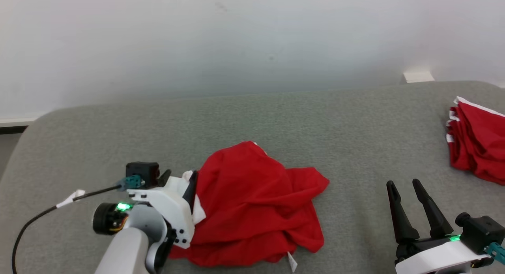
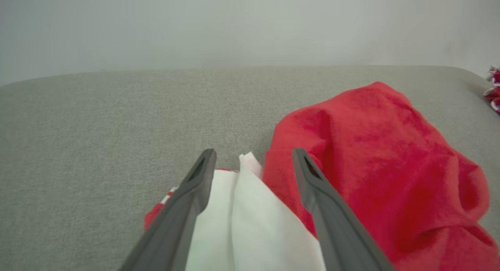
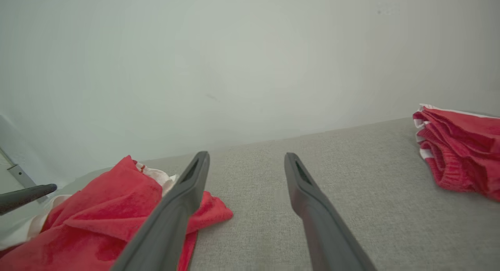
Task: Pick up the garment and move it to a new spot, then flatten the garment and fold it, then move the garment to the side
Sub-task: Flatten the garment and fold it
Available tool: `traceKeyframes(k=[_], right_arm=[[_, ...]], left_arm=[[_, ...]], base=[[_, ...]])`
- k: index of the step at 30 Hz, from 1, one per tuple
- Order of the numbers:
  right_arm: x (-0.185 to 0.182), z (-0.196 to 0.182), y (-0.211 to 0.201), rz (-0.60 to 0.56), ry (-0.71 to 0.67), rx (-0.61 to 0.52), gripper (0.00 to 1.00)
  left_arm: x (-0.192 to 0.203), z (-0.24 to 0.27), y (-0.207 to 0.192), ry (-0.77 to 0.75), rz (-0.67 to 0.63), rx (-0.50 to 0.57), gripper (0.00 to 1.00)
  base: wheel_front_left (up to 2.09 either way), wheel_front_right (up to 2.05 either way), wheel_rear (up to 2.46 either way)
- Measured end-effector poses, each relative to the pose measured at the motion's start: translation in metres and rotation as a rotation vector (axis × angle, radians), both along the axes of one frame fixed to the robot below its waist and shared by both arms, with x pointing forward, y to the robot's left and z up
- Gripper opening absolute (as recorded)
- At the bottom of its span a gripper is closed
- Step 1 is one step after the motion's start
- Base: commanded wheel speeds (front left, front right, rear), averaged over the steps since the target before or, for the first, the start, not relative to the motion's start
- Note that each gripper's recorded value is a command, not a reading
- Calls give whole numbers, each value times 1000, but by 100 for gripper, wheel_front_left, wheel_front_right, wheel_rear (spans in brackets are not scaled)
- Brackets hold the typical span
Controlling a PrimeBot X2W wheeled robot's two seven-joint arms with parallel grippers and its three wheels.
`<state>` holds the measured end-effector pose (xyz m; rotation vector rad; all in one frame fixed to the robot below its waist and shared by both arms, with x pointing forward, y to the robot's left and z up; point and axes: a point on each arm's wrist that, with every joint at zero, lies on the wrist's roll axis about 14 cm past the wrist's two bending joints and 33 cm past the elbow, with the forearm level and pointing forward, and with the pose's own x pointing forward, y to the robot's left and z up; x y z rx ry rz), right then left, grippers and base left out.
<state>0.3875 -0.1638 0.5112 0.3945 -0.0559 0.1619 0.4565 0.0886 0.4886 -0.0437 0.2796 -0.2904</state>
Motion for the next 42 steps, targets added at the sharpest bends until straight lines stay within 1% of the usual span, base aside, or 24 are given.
traceKeyframes(k=[3,7,12,13,15,16,21,25,29,35,42], right_arm=[[-4,-2,-8,-28,8,2,100],[-8,-5,-18,-56,18,2,100],[-10,-7,-20,-68,22,6,100],[-10,-7,-20,-68,22,6,100],[-9,-7,-20,-68,23,7,100],[-9,-7,-20,-67,24,8,100],[-6,-6,-16,-59,18,13,100],[-3,-3,-10,-37,9,12,100],[0,-4,3,4,15,9,100],[8,-2,28,80,10,7,100],[20,0,61,175,7,-2,100]], left_arm=[[2,-19,0,94,-7,38,100],[9,-30,5,160,11,60,100],[0,-51,3,268,-22,78,99],[0,-52,3,272,-21,79,77],[1,-51,4,266,-15,72,20],[1,-50,5,264,-13,70,0],[1,-40,5,225,-5,39,0],[5,-13,13,115,40,-13,0],[4,12,34,7,110,-53,0],[-28,13,80,-48,236,-73,0],[-69,10,129,-86,369,-67,0]], base=[[0,0,0],[0,0,0],[0,0,0],[0,0,0],[0,0,0],[0,0,0],[0,0,0],[0,0,0],[0,0,0],[0,0,0],[0,0,0]])
